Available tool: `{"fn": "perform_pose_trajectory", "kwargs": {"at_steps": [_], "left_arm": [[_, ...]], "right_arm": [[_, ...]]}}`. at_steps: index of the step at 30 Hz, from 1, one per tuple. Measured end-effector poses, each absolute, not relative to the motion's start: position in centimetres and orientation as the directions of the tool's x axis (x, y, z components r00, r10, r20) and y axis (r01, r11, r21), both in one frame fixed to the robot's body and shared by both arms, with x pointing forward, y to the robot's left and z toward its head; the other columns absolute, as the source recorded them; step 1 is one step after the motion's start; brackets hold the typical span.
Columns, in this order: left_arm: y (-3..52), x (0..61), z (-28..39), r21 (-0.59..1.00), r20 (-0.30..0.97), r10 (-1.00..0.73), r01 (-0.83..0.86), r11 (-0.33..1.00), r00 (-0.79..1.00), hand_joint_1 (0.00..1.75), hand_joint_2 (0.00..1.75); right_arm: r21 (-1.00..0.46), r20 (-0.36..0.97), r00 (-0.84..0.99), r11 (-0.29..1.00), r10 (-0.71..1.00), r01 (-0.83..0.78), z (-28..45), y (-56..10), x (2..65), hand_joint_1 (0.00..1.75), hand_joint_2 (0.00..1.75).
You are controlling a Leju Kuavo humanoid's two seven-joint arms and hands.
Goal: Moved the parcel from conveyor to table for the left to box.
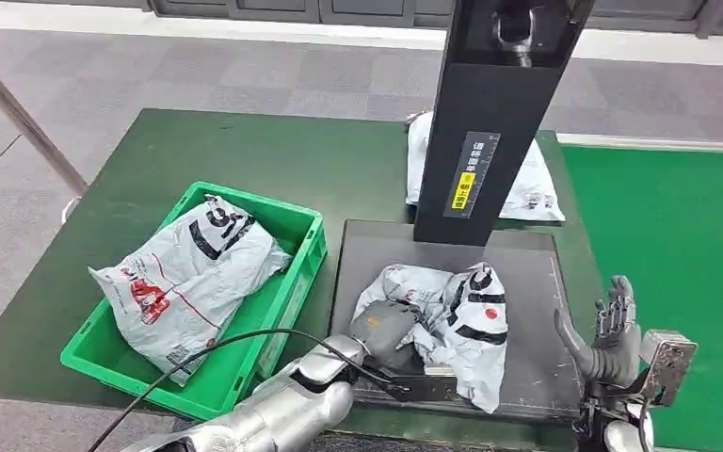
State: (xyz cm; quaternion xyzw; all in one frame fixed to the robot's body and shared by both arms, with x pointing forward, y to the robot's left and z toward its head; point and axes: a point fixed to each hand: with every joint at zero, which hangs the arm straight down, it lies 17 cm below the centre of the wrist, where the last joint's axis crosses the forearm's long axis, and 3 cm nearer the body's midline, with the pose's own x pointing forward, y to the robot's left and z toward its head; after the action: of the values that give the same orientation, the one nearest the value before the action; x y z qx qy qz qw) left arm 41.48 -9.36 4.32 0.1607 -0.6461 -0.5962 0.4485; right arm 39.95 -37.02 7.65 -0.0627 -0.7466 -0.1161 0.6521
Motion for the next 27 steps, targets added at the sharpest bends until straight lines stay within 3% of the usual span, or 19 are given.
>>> {"fn": "perform_pose_trajectory", "kwargs": {"at_steps": [3, 5, 7, 11, 15, 20, 27], "left_arm": [[-9.4, 41.8, 5.6, 0.909, 0.414, -0.716, 0.290, 0.298, -0.562, 1.75, 1.75], [-9.7, 41.3, 10.1, 0.834, 0.517, -0.587, 0.209, 0.511, -0.623, 1.75, 1.75], [-7.3, 42.7, 15.4, 0.724, 0.564, -0.490, 0.111, 0.681, -0.665, 1.75, 1.75], [-0.6, 47.0, 20.1, 0.611, 0.607, -0.516, -0.060, 0.789, -0.605, 1.75, 1.75], [2.1, 46.2, 22.8, 0.573, 0.528, -0.530, -0.182, 0.799, -0.664, 1.75, 1.75], [6.6, 45.1, 25.3, 0.630, 0.315, -0.703, -0.414, 0.657, -0.637, 1.75, 1.75], [15.4, 45.1, 25.5, 0.628, 0.297, -0.843, -0.573, 0.526, -0.449, 1.75, 1.75]], "right_arm": [[0.093, 0.988, -0.141, 0.965, -0.060, 0.244, 7.6, -36.8, 40.0, 0.00, 1.75], [0.125, 0.985, -0.144, 0.960, -0.091, 0.249, 7.5, -36.9, 39.8, 0.00, 1.75], [0.145, 0.983, -0.143, 0.957, -0.112, 0.251, 7.2, -37.0, 39.5, 0.00, 1.75], [0.169, 0.980, -0.145, 0.955, -0.136, 0.244, 7.1, -37.1, 39.5, 0.00, 1.75], [0.167, 0.980, -0.144, 0.955, -0.135, 0.244, 7.0, -37.3, 39.2, 0.00, 1.75], [0.162, 0.981, -0.143, 0.953, -0.129, 0.255, 6.7, -37.7, 38.7, 0.00, 1.75], [0.198, 0.975, -0.149, 0.942, -0.162, 0.271, 6.3, -38.7, 38.4, 0.00, 1.75]]}}
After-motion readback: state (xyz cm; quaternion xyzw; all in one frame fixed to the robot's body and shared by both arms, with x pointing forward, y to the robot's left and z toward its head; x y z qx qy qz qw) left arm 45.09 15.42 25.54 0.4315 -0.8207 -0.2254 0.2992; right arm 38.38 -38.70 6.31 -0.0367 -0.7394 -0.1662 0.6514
